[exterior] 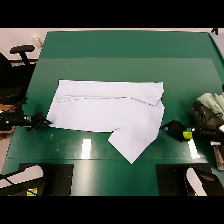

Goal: Fold the shirts.

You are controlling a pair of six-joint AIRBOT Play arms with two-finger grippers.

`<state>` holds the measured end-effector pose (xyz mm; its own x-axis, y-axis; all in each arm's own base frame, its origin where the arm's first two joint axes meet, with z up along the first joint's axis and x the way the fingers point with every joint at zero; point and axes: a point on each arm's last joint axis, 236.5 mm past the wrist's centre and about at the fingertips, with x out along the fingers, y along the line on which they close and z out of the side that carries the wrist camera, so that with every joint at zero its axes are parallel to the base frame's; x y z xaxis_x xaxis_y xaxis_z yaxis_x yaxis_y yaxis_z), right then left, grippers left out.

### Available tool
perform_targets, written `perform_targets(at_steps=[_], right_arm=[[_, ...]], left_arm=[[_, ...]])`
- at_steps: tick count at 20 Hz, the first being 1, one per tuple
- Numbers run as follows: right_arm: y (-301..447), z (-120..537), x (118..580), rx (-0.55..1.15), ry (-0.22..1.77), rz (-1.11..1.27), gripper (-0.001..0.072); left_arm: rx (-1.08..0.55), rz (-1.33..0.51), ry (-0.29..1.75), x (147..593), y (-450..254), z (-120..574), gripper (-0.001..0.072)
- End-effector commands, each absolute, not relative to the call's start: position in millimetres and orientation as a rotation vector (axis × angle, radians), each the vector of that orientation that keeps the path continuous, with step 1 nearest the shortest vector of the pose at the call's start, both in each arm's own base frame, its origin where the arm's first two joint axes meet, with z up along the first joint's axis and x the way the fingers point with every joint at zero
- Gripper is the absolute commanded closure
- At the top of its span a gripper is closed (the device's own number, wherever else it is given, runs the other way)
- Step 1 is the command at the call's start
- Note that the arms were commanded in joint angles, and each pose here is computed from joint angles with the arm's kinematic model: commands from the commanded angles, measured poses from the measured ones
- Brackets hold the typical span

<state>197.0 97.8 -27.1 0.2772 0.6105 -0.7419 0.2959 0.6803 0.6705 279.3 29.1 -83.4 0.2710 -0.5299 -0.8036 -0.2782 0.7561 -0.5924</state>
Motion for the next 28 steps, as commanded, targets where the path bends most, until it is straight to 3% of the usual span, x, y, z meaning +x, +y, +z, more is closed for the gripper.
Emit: perform_targets(at_steps=[1, 6, 13, 19, 22, 23, 24, 25, 28], right_arm=[[114.6, -46.7, 169.5, 0.943, 1.339, 0.179, 0.0136], [138.3, -67.6, 143.3, 0.996, 1.338, 0.149, 0.0135], [150.8, -69.7, 161.5, 1.075, 1.191, 0.138, 0.0143], [169.4, -84.0, 171.7, 1.015, 1.216, 0.143, 0.0145], [193.5, -76.6, 183.3, 0.966, 1.208, 0.195, 0.0243], [202.5, -74.3, 186.7, 0.943, 1.211, 0.213, 0.0401], [211.4, -69.1, 192.7, 0.922, 1.199, 0.237, 0.0618], [220.7, -60.3, 202.0, 0.899, 1.171, 0.268, 0.0687], [242.8, -26.2, 230.8, 0.854, 1.099, 0.350, 0.0688]], left_arm=[[-0.754, -0.203, 1.317, 280.0, 27.3, -81.1, 0.0681], [-0.765, -0.208, 1.310, 281.7, 25.7, -79.4, 0.0681], [-0.776, -0.215, 1.307, 282.2, 23.6, -77.8, 0.0681], [-0.779, -0.220, 1.309, 281.7, 22.5, -77.1, 0.0681], [-0.784, -0.222, 1.307, 282.2, 21.6, -76.4, 0.0681], [-0.793, -0.226, 1.303, 283.2, 20.3, -75.0, 0.0681], [-0.804, -0.235, 1.299, 284.0, 18.2, -72.7, 0.0682], [-0.819, -0.250, 1.286, 286.0, 14.6, -67.2, 0.0683], [-0.806, -0.332, 1.103, 310.5, 4.4, -16.1, 0.0685]])
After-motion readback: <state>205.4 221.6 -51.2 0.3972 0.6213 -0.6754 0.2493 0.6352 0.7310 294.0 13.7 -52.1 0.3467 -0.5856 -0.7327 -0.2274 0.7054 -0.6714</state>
